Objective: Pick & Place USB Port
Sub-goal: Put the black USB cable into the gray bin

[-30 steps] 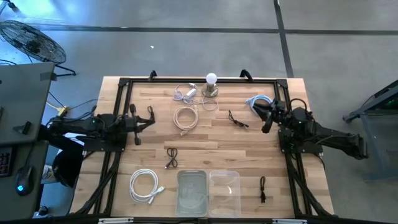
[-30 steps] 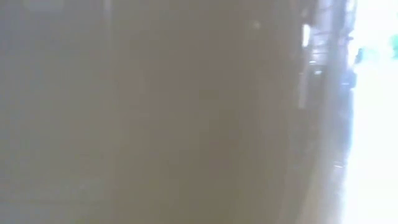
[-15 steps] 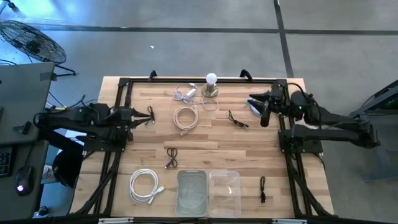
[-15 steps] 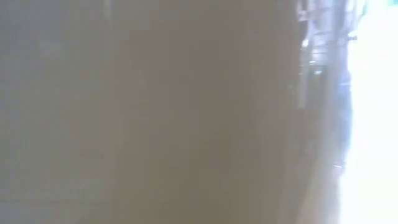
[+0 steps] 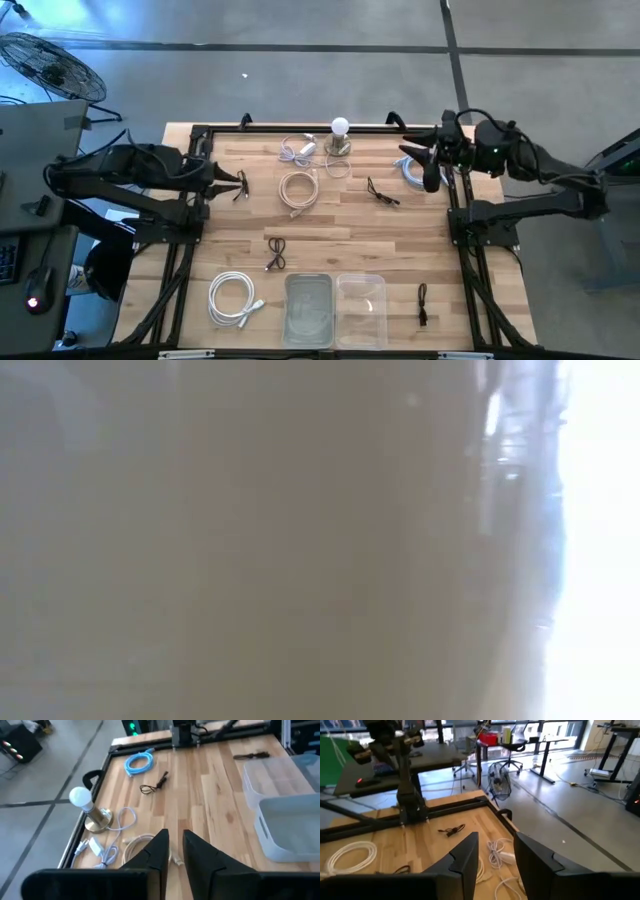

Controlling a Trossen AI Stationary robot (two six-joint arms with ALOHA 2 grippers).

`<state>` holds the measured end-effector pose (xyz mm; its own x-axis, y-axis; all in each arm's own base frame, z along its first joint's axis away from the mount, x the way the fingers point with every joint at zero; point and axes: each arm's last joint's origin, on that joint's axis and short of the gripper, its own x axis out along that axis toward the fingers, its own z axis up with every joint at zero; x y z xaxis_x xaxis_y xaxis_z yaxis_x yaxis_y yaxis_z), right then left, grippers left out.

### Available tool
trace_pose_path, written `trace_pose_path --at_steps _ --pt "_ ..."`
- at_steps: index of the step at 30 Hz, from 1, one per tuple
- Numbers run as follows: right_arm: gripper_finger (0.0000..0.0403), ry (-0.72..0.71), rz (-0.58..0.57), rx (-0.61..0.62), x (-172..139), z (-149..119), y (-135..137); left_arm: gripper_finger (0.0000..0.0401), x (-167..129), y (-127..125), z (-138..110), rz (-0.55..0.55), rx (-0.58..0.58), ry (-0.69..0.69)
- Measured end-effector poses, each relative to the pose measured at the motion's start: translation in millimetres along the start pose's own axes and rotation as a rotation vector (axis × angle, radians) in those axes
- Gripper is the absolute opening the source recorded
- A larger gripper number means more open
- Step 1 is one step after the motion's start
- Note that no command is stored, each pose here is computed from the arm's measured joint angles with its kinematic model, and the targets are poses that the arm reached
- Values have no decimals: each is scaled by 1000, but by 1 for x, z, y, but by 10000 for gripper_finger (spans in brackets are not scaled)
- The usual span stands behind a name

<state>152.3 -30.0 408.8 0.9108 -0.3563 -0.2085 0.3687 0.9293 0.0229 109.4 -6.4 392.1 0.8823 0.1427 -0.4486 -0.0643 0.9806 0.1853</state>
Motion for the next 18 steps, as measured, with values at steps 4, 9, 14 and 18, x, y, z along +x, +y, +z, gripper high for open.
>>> trace_pose_path --at_steps 4,9,14,18 --pt "118 15 13 -18 3 1 10 104 3 0 8 3 34 20" --pt "118 44 -18 -72 7 -2 19 171 9 0 9 37 39 58" --pt "118 53 -10 -106 9 -4 27 219 18 -1 7 87 56 130" --pt "118 71 -1 -161 13 -6 33 227 29 -3 8 133 72 166"
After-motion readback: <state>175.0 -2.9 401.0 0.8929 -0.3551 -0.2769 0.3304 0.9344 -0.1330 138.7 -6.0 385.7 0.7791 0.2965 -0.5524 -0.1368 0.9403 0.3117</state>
